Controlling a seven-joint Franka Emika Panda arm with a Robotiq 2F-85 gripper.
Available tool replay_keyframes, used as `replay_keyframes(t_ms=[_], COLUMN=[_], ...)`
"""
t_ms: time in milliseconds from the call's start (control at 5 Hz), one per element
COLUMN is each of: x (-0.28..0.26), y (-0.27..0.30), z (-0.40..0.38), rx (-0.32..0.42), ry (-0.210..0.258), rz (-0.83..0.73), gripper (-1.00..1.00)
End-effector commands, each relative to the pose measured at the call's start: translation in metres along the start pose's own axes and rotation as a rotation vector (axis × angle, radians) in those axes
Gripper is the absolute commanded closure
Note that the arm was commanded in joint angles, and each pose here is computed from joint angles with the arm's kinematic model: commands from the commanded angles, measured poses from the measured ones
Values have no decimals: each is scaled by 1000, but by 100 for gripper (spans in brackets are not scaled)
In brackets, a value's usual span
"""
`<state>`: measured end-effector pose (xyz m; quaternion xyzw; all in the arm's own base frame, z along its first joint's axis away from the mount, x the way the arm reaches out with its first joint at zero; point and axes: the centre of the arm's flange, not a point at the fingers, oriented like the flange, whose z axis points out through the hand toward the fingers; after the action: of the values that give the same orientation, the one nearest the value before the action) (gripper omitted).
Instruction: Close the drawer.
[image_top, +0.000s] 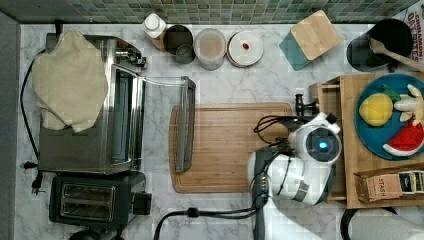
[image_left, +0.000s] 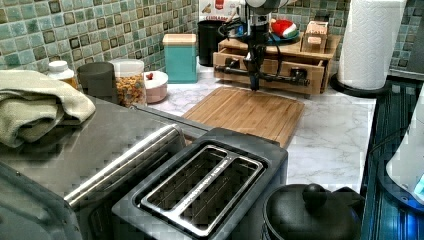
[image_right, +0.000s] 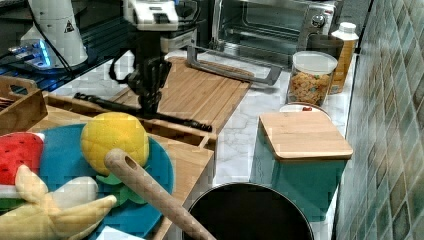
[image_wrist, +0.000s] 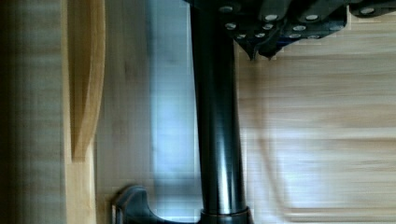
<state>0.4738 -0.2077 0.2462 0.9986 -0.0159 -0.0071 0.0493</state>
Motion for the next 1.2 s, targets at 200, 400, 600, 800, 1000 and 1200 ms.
replay_keyframes(t_ms=[200,400,600,800,1000,1200], x=[-6,-6,-6,-6,-6,-6], y=[188,188,188,188,188,188], z=[-38,-38,-38,-38,-38,-38], rx=[-104,-104,-104,-104,-104,-104], ry=[138,137,137,137,137,137], rz=[213,213,213,213,213,213], gripper=[100,100,100,100,100,100])
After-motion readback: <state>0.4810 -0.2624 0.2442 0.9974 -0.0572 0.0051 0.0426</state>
